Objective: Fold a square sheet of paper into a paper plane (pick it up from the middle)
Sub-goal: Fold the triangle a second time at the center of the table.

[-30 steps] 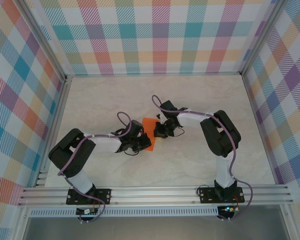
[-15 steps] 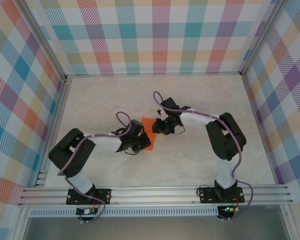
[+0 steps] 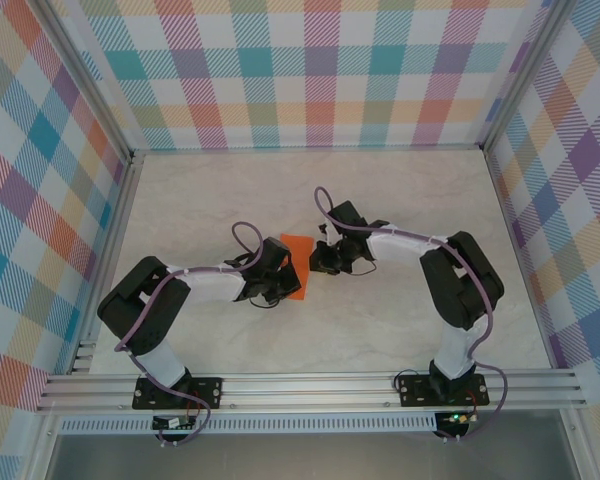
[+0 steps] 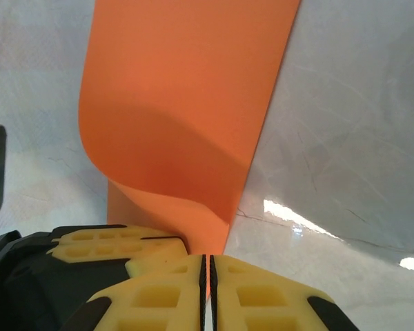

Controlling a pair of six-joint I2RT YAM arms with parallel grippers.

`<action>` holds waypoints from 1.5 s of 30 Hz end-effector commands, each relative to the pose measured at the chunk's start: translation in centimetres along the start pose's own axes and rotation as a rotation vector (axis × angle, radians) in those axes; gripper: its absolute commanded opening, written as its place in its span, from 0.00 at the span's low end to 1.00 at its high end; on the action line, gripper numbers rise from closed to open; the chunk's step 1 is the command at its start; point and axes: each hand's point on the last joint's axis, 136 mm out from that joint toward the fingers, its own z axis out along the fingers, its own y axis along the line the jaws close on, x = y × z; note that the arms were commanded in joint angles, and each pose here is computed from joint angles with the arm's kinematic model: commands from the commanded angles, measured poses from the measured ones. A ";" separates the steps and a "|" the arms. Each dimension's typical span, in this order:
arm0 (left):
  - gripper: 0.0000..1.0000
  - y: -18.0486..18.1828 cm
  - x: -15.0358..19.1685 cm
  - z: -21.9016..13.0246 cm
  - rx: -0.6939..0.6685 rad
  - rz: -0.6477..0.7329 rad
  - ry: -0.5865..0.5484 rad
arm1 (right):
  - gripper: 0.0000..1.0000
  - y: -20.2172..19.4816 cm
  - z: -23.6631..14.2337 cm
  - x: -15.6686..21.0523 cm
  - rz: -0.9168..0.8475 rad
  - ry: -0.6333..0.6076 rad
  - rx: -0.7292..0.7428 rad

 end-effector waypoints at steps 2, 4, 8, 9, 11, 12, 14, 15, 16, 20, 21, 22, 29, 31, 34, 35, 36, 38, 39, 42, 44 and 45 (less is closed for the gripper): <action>0.05 4.5 1.3 0.8 -0.176 -0.031 0.028 | 0.12 1.6 1.1 -1.0 -0.014 0.022 -0.057; 0.05 4.5 1.3 0.8 -0.176 -0.031 0.030 | 0.12 1.8 1.5 -1.3 -0.019 0.029 -0.066; 0.06 4.4 1.3 0.8 -0.173 -0.031 0.029 | 0.12 1.7 2.2 -1.6 -0.021 0.042 -0.062; 0.06 4.4 1.3 0.8 -0.173 -0.032 0.030 | 0.12 1.5 2.4 -1.6 -0.021 0.047 -0.056; 0.05 4.4 1.4 0.8 -0.172 -0.033 0.032 | 0.12 1.3 2.8 -1.7 -0.017 0.053 -0.048; 0.05 4.4 1.4 0.8 -0.172 -0.033 0.031 | 0.12 1.1 3.0 -1.7 -0.015 0.057 -0.042; 0.05 4.3 1.3 0.8 -0.169 -0.033 0.030 | 0.12 0.8 3.3 -1.8 -0.012 0.061 -0.034; 0.05 4.3 1.3 0.7 -0.168 -0.032 0.030 | 0.12 0.7 3.4 -1.9 -0.011 0.062 -0.030; 0.05 4.2 1.3 0.7 -0.167 -0.032 0.029 | 0.12 0.7 3.6 -1.9 -0.013 0.062 -0.030; 0.05 4.2 1.4 0.7 -0.166 -0.032 0.031 | 0.12 0.6 3.9 -2.2 -0.014 0.061 -0.022; 0.06 4.2 1.3 0.7 -0.165 -0.032 0.031 | 0.12 0.5 4.0 -2.2 -0.012 0.063 -0.020; 0.06 4.2 1.4 0.7 -0.164 -0.032 0.032 | 0.12 0.4 4.1 -2.2 -0.011 0.065 -0.019; 0.08 3.1 1.1 0.1 -0.130 -0.016 0.024 | 0.11 -0.9 4.9 -1.7 0.007 0.093 0.029; 0.10 1.8 0.7 -0.5 -0.083 -0.001 0.010 | 0.10 -1.6 5.1 -1.3 0.013 0.107 0.063; 0.15 -0.5 0.0 -1.5 -0.005 0.023 -0.017 | 0.09 -2.7 5.5 -0.7 0.019 0.127 0.107; 0.16 -1.1 -0.3 -1.8 0.018 0.029 -0.026 | 0.09 -3.0 5.6 -0.5 0.021 0.131 0.118; 0.16 -1.7 -0.5 -2.1 0.037 0.035 -0.038 | 0.08 -3.2 5.7 -0.4 0.020 0.135 0.127; 0.16 -2.1 -1.0 -2.5 0.054 0.039 -0.060 | 0.08 -3.5 5.7 -0.2 0.022 0.138 0.138; 0.16 -2.1 -1.3 -2.6 0.051 0.041 -0.071 | 0.08 -3.6 5.8 -0.2 0.023 0.140 0.141; 0.13 -1.8 -2.1 -2.5 0.036 0.036 -0.102 | 0.08 -3.7 5.9 -0.1 0.025 0.144 0.145; 0.12 -1.5 -2.4 -2.2 0.025 0.032 -0.110 | 0.08 -3.7 5.8 -0.2 0.023 0.143 0.146; 0.11 -1.4 -2.6 -2.0 0.017 0.030 -0.116 | 0.08 -3.7 5.9 -0.1 0.022 0.143 0.148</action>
